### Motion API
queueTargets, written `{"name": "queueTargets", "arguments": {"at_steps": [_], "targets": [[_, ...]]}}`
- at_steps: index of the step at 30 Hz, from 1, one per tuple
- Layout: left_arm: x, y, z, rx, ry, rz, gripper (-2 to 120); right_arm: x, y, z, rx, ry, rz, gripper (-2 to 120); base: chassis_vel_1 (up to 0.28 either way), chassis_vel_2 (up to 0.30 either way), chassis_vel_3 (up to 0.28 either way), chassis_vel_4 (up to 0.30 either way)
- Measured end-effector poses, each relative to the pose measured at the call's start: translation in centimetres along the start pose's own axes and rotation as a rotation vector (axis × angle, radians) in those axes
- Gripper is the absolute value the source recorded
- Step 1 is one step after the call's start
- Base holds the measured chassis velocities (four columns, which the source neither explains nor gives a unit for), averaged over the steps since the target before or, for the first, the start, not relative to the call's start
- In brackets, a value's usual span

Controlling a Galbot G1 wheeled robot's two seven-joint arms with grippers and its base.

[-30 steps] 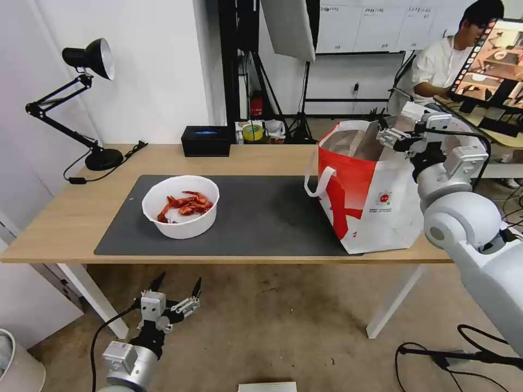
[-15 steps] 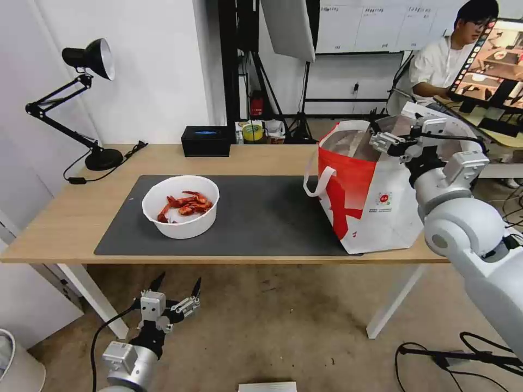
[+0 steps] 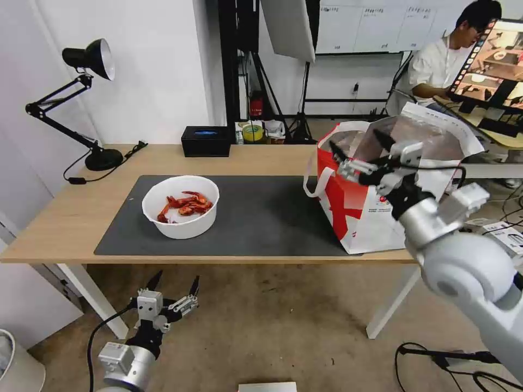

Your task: Pick up the trash from the table and place it into the takeout bag.

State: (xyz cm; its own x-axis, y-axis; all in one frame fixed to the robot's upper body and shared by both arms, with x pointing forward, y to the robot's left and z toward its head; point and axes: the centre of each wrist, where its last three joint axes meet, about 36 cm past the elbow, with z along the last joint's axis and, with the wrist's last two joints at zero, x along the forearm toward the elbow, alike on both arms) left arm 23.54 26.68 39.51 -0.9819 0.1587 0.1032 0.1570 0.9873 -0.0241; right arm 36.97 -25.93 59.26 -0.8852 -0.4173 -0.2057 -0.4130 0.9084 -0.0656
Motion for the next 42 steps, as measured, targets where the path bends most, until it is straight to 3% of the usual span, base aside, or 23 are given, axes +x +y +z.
{"name": "queueTargets", "arguments": {"at_steps": [12, 19, 23, 42], "targets": [[0.6, -0.4, -0.4, -0.004, -0.018, -0.01, 100, 4.0, 3.0, 4.6, -0.028, 0.087, 0.001, 100, 0.0, 0.0, 0.0, 0.0], [0.9, -0.7, -0.2, -0.003, -0.023, -0.016, 100, 7.5, 5.7, 10.9, -0.04, 0.172, 0.165, 100, 0.0, 0.0, 0.0, 0.0], [1.0, -0.6, -0.1, -0.006, -0.025, -0.02, 100, 9.0, 7.0, 12.8, -0.067, 0.213, 0.224, 100, 0.0, 0.0, 0.0, 0.0], [1.3, -0.4, 0.3, -0.016, -0.02, -0.024, 100, 11.7, 9.4, 16.5, -0.056, 0.273, 0.284, 100, 0.0, 0.0, 0.0, 0.0]]}}
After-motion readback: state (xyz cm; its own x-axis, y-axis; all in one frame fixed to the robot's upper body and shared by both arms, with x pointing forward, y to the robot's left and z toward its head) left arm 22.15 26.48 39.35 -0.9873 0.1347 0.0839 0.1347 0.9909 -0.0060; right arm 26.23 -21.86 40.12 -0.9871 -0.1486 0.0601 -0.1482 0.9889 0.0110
